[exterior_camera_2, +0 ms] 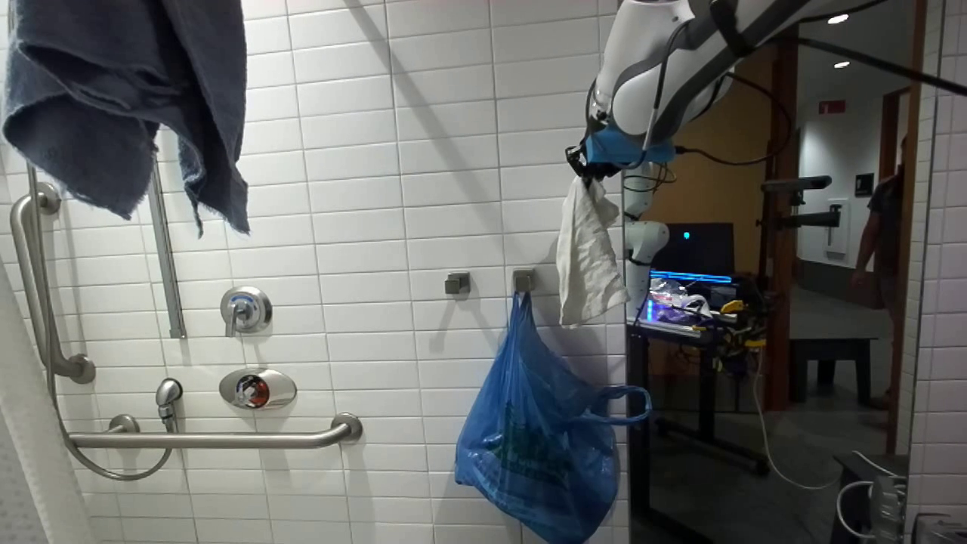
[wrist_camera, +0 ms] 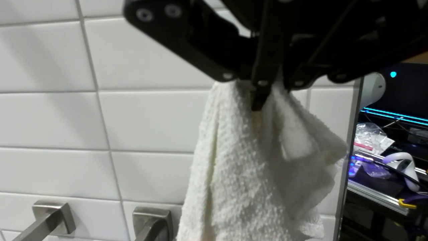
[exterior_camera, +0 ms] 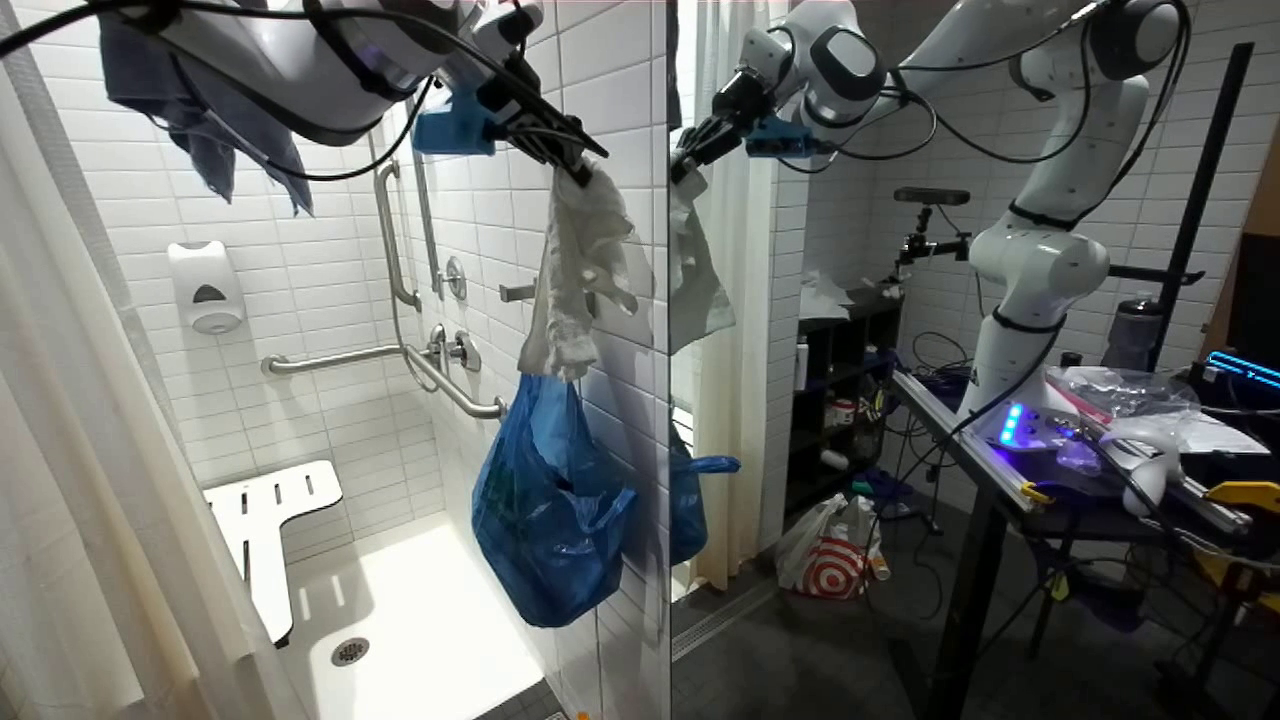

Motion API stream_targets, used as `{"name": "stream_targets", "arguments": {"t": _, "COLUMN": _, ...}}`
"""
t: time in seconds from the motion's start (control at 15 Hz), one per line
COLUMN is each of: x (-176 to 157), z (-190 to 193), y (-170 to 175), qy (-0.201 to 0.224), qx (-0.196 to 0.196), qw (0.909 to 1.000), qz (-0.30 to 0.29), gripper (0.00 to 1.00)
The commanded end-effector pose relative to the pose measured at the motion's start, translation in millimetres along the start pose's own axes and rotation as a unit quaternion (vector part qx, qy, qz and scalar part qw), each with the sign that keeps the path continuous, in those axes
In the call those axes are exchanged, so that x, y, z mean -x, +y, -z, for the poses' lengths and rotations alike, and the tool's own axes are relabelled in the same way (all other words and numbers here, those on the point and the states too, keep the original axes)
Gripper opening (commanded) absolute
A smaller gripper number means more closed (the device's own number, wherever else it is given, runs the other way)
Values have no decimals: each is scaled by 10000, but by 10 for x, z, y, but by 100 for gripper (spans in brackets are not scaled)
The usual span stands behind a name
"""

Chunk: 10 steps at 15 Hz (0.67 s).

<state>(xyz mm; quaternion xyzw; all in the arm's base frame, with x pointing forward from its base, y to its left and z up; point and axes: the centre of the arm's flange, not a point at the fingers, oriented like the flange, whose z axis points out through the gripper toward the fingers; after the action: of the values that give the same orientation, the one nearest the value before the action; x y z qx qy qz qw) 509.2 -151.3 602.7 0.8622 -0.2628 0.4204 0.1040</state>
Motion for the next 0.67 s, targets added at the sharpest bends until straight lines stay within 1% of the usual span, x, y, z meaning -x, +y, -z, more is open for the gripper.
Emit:
{"name": "stream_targets", "arguments": {"t": 0.0, "x": -60, "z": -96, "y": -161, "qy": 75, "qx": -4, "qw": 9999, "qz": 109, "gripper": 1}}
{"name": "stream_targets", "arguments": {"t": 0.27, "x": -43, "z": -186, "y": -282, "qy": 18, "qx": -12, "qw": 9998, "qz": 214, "gripper": 1}}
{"name": "stream_targets", "arguments": {"t": 0.6, "x": -23, "z": -239, "y": -337, "qy": -27, "qx": -8, "qw": 9997, "qz": 261, "gripper": 1}}
